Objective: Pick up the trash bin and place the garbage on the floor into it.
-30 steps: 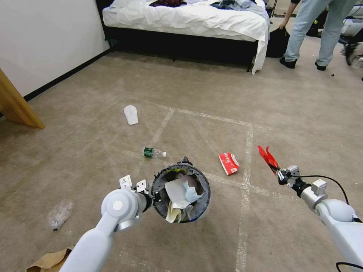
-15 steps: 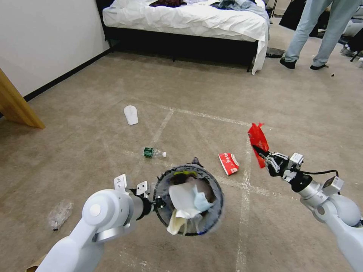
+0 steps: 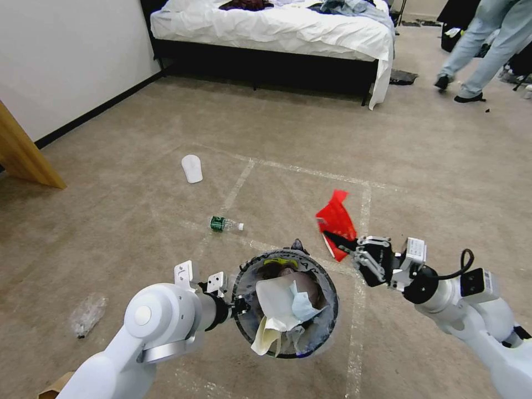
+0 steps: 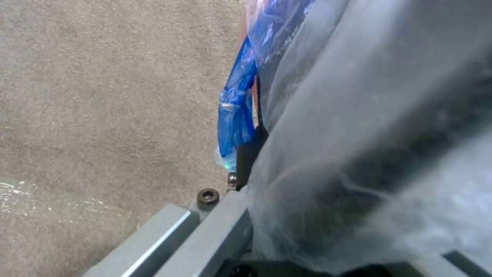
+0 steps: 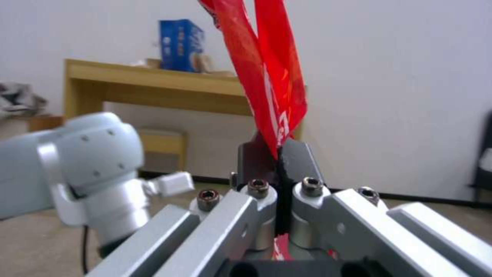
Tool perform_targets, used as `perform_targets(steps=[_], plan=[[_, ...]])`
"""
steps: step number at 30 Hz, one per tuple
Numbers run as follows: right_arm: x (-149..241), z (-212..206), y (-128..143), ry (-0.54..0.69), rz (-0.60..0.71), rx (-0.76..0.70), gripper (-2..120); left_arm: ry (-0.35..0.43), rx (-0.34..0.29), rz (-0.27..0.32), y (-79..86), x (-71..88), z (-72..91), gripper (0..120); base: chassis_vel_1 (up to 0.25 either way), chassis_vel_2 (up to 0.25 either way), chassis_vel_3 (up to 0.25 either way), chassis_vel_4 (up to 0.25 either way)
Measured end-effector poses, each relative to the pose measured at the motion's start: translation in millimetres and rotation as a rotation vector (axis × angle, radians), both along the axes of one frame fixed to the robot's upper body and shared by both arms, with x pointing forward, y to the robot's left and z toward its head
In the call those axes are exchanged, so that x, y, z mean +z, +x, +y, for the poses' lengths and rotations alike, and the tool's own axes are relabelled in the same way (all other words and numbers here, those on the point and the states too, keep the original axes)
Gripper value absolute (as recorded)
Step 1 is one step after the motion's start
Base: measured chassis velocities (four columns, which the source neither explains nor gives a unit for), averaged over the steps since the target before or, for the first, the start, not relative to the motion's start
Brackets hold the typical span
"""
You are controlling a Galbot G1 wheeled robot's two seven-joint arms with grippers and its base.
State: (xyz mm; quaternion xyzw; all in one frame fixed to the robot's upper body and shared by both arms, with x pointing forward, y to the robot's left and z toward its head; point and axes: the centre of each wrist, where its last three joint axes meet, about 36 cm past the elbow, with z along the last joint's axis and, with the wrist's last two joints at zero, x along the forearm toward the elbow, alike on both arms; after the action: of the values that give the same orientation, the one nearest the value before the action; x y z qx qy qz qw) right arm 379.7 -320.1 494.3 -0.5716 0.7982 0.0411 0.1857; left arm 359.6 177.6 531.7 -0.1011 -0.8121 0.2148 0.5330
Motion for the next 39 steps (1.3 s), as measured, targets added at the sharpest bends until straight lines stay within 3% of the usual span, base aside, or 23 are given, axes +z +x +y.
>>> perform_targets(steps=[5, 15, 21, 39], plan=[[16.5, 17.6, 0.5, -0.017, -0.013, 0.083, 0, 0.007, 0.003, 0.000, -1.0, -4.2, -2.9, 0, 0.000, 0.000, 0.000, 0.000], [11.5, 30.9, -2.7, -0.028, 0.012, 0.158, 0, 0.007, -0.006, 0.002, -1.8, -6.9, -8.7, 0, 0.000, 0.000, 0.000, 0.000], [-13.6, 34.9, -5.0, -0.040, 0.070, 0.219, 0, -0.001, -0.012, 0.001, 0.3, -10.3, -17.5, 0, 0.000, 0.000, 0.000, 0.000], [-83.3, 29.3, 5.3, -0.100, 0.178, 0.259, 0, -0.024, -0.013, 0.000, 1.0, -7.7, -14.8, 0, 0.000, 0.000, 0.000, 0.000]])
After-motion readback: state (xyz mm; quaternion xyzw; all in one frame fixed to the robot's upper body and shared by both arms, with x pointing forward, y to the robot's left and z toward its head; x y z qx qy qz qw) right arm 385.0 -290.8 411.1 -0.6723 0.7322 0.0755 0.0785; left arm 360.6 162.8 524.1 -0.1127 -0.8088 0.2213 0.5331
